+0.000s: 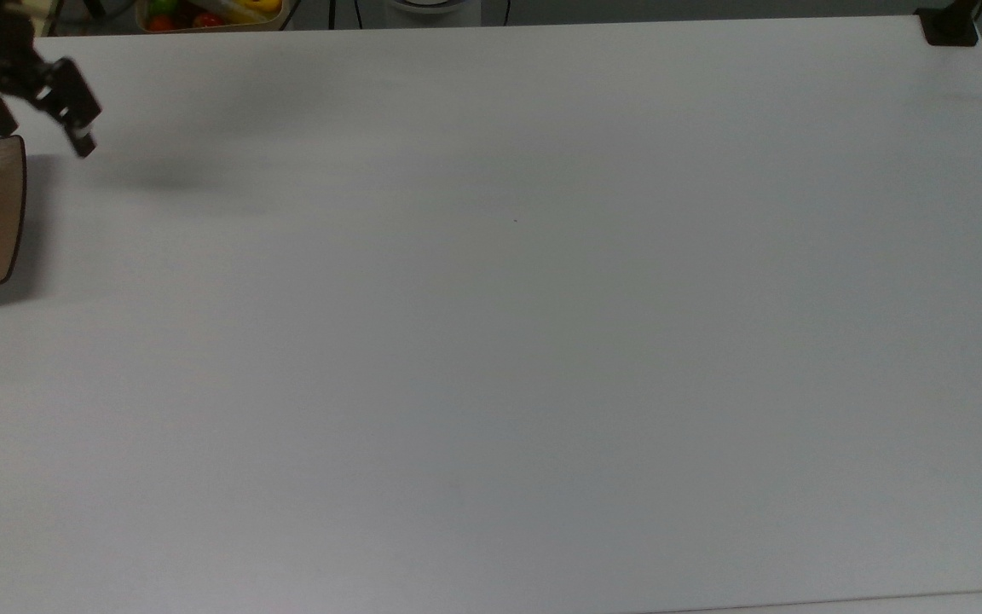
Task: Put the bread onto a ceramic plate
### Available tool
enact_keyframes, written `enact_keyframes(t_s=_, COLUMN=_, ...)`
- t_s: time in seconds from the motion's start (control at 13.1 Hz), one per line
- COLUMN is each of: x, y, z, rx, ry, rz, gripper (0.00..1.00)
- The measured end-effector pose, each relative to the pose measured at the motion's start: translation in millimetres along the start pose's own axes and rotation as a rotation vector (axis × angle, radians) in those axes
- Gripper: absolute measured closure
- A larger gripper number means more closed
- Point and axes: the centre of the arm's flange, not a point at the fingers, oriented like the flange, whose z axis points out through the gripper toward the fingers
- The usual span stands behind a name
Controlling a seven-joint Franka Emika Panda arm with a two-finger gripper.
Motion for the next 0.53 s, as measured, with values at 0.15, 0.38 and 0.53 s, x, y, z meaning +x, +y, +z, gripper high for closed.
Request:
enact_keyframes(t_s=0.15, x=-9.8, y=-31.6, z=-27.4, rx=-0.004, ry=-0.06, rz=-0.076, gripper=0.0)
enact_keyframes(t_s=0.38, x=-24.4, y=-92.2, z=-58.8, rx=-0.033, ry=-0.138, rz=-0.147, gripper=0.0)
enact_keyframes(t_s=0.53, x=-34.6, y=-136.4, z=-76.5, rx=-0.046, ry=-0.164, rz=-0.164, gripper=0.0)
